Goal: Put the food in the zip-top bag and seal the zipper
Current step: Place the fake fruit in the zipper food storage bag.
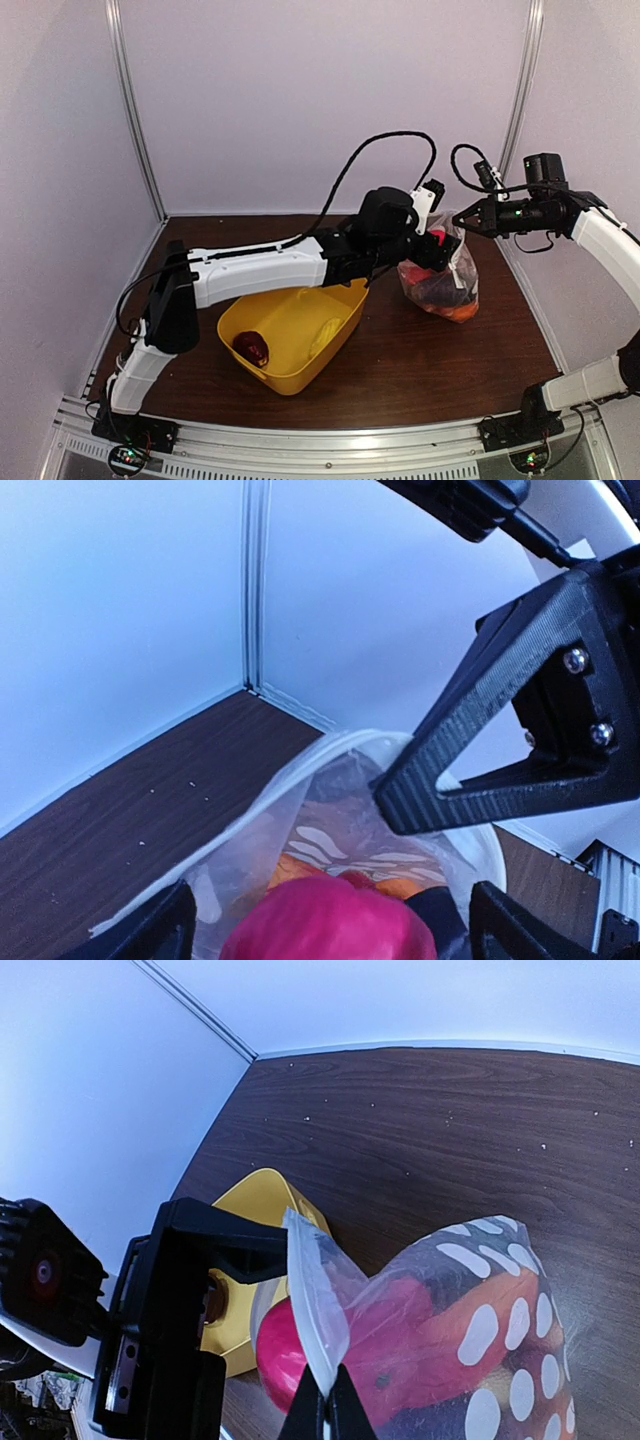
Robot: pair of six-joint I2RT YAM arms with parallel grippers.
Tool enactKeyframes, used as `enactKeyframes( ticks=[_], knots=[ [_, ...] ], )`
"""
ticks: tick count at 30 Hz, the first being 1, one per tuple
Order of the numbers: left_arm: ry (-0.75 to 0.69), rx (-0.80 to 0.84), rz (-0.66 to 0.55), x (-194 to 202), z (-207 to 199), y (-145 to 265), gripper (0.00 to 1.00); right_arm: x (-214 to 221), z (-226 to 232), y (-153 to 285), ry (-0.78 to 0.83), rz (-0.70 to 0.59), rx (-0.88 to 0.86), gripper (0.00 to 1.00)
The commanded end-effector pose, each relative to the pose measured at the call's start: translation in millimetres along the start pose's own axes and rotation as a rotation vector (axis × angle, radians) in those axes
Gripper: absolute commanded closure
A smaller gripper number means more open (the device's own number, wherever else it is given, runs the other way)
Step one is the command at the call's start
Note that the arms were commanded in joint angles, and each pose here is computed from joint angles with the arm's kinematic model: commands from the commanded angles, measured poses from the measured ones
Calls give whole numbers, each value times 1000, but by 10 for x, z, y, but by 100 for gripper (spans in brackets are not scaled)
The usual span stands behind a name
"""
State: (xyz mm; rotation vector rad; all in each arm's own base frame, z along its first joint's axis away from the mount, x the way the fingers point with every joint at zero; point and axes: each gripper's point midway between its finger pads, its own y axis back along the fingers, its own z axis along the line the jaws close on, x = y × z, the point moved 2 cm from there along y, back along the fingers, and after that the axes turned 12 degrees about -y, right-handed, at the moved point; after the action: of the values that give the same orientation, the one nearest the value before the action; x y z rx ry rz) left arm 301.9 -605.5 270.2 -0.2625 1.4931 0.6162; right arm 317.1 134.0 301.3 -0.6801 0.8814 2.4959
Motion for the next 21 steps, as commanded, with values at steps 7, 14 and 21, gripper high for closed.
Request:
enactKeyframes(
  ticks=[7, 14, 21],
  knots=[
    [-53, 17, -225, -1060, 130, 914, 2, -143, 99, 65, -2, -47, -103, 100],
    [169, -68, 75, -138, 365, 911, 11, -103, 38, 24, -5, -45, -102, 100],
    [425, 205, 102, 176, 95, 796, 35, -76, -4, -3, -12, -43, -98, 100]
  ],
)
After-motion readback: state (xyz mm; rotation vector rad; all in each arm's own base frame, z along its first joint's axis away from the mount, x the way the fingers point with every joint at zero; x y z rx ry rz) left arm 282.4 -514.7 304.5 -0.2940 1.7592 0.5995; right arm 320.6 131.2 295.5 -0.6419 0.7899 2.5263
